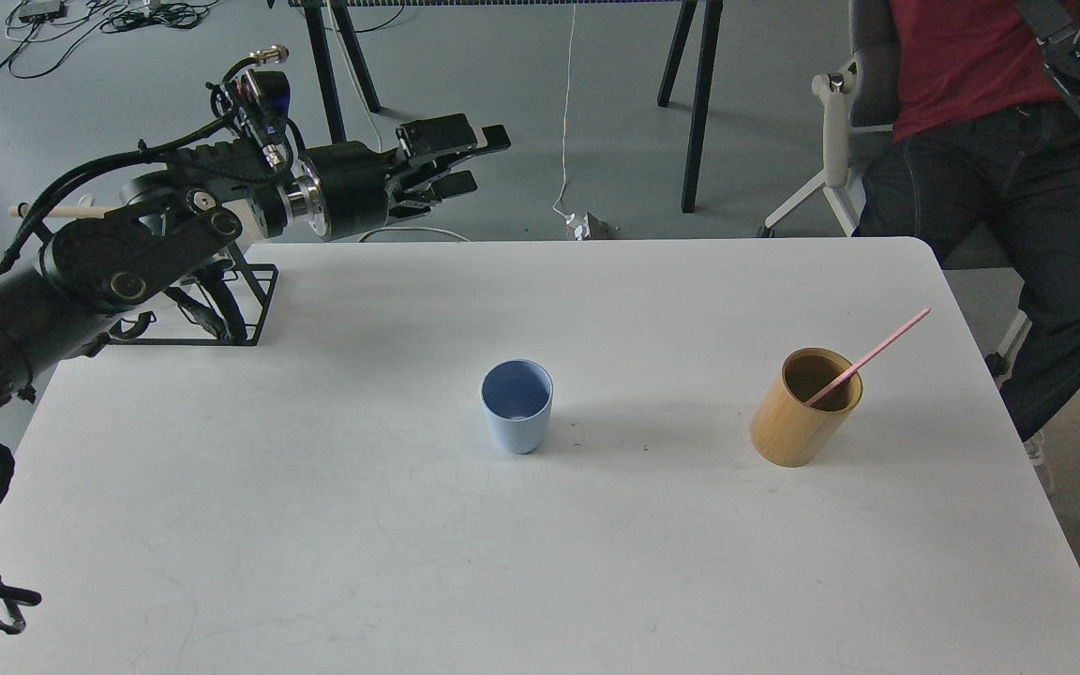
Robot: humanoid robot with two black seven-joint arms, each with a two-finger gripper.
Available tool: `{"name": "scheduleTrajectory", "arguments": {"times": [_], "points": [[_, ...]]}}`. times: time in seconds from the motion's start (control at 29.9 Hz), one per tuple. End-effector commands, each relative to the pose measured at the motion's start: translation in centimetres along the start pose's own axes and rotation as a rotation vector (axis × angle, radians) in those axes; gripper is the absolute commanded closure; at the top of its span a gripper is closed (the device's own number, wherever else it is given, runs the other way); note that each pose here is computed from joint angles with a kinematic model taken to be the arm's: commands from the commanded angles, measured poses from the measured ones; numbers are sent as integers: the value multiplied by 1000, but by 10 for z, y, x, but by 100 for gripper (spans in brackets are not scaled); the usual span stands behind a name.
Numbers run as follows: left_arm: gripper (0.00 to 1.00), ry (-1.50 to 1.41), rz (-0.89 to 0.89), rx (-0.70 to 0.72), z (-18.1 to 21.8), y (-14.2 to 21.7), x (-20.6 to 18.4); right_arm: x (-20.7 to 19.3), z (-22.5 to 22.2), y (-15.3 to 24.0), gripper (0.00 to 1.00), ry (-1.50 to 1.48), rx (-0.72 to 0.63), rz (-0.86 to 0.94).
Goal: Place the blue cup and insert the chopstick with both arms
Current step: 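Open the left gripper and withdraw it from the blue cup, then grasp the pink straw in the tan cup with the right gripper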
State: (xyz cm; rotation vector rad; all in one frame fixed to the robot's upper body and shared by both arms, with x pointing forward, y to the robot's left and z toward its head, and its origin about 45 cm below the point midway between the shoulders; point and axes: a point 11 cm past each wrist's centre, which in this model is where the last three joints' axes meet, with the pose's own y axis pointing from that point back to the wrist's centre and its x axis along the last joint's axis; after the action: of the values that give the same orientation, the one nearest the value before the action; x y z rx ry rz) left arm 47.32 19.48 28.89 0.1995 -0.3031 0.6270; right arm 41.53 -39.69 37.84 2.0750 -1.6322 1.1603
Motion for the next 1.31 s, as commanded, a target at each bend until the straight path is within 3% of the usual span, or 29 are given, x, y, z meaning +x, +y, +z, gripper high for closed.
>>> {"name": "scheduleTrajectory", "arguments": {"times": [0.0, 0.23, 0.6, 1.0, 1.27], "points": [[8, 151, 130, -162, 21, 10, 21, -10, 2, 18, 5, 144, -2, 9], [8, 383, 362, -397, 38, 48, 67, -39, 38, 71, 5, 259, -103, 43], [7, 420, 385, -376, 20, 61, 64, -124, 77, 139, 6, 126, -258, -96], [6, 424, 385, -373, 18, 61, 62, -190, 92, 156, 8, 88, -298, -197], [6, 427, 390, -365, 14, 64, 62, -219, 91, 161, 38, 77, -291, -252]]}}
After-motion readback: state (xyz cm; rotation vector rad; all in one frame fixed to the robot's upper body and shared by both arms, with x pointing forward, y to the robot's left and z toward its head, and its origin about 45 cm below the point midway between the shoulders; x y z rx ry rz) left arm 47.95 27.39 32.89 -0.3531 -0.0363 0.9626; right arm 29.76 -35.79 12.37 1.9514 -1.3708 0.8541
